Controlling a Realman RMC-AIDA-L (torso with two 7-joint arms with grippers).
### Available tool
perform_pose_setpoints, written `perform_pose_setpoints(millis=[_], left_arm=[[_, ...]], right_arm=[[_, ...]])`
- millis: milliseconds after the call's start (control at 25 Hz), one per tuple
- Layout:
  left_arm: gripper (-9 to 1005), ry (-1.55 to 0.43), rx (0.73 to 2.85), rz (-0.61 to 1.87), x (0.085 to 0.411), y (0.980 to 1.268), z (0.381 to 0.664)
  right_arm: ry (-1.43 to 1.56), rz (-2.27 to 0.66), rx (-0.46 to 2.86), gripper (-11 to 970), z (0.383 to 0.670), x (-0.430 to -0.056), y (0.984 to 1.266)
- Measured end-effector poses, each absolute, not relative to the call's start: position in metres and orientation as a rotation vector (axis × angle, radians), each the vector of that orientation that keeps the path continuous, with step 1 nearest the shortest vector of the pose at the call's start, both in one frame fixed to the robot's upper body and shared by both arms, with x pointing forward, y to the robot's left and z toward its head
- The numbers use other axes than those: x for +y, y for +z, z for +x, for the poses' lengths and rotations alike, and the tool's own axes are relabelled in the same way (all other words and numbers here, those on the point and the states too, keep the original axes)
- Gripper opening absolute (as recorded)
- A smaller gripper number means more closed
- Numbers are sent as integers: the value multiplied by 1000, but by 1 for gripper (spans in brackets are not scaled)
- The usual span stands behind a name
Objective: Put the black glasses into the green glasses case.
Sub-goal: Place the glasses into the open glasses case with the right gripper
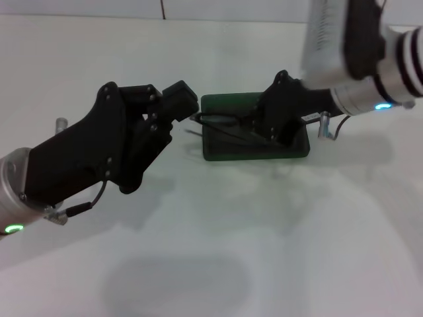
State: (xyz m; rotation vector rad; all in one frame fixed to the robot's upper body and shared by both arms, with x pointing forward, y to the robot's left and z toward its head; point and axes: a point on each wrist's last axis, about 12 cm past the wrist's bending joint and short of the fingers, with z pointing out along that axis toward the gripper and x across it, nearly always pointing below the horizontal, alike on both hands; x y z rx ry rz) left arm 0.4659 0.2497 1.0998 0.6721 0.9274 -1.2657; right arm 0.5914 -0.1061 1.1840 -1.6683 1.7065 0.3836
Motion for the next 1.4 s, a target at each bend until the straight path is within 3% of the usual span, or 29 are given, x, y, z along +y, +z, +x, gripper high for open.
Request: perform_pose_setpoints(millis=[440, 1400], left_arm=[[45, -1265, 926, 658, 247, 1099, 467], [46, -1251, 921, 649, 249, 1101, 468]], right_arm=[[10, -1833, 1717, 54, 594, -81, 1171], [-88, -1844, 1671, 55, 598, -79, 1155]])
